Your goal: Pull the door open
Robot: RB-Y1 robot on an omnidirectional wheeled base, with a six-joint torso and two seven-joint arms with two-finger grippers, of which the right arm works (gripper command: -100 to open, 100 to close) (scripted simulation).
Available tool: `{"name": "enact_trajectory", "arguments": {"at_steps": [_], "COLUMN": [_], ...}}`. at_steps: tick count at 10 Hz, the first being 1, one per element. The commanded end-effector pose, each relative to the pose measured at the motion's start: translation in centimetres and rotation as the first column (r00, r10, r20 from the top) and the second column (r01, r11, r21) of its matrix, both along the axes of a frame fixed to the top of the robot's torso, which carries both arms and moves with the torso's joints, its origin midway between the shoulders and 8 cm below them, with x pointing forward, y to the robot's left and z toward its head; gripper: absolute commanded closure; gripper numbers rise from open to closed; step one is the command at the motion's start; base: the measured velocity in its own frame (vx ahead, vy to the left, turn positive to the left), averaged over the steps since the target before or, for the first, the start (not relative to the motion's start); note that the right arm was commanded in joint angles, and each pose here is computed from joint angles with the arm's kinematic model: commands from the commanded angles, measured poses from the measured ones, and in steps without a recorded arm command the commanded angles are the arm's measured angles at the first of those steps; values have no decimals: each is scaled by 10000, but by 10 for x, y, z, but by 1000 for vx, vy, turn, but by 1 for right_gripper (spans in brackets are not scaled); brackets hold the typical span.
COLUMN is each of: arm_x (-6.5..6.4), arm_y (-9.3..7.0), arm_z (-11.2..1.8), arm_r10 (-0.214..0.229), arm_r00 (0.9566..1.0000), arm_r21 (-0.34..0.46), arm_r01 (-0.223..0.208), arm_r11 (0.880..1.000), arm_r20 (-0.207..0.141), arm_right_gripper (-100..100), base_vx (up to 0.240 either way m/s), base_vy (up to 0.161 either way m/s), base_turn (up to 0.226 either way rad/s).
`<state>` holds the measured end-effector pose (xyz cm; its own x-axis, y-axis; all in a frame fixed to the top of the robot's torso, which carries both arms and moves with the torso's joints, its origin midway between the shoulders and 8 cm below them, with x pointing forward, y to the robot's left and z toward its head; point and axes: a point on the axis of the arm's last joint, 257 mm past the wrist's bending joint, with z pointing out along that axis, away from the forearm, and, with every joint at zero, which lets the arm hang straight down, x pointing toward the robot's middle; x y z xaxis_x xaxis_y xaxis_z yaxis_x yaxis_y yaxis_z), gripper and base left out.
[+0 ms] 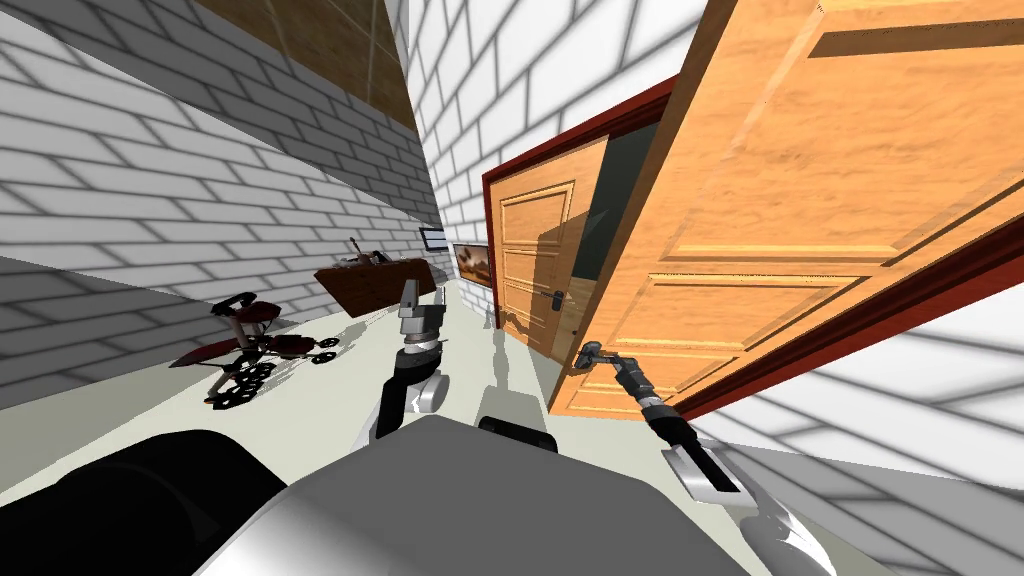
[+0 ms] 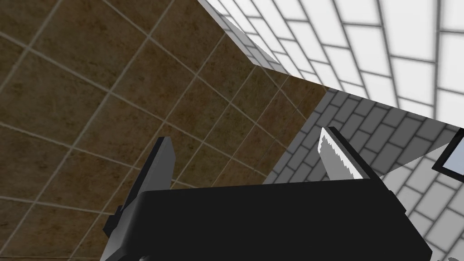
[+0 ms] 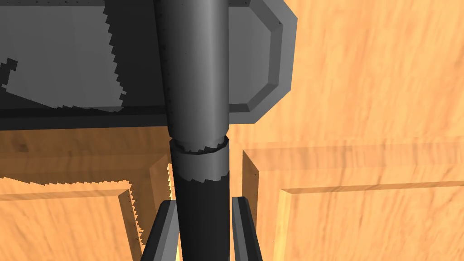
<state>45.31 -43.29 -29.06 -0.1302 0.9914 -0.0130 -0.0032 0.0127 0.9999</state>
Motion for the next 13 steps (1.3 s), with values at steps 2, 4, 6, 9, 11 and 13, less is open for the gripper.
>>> {"name": "enact_trajectory", "arguments": {"at_steps": [2,4,6,9,11,13], "arm_x": [-16,-14,-22,-30,-36,-41], "arm_y": [11,4,5,6,7,8], "arm_z": [-2,-1,-3,-2,-2,-2], "arm_r10": [591,477,697,991,1182,1342], "arm_r00": [9982,9988,9975,9951,9930,9910], "arm_r21": [112,48,64,86,105,124], "arm_r01": [-591,-477,-697,-991,-1182,-1341], "arm_r11": [9982,9989,9975,9950,9929,9909], "arm_r20": [-28,-51,-66,-43,-35,-32], "arm_right_gripper": [100,100,100,100,100,100], "base_vx": [-194,-119,-163,-199,-220,-196], "base_vy": [-113,-87,-75,-101,-120,-133], "base_turn": [136,59,159,159,138,127]}}
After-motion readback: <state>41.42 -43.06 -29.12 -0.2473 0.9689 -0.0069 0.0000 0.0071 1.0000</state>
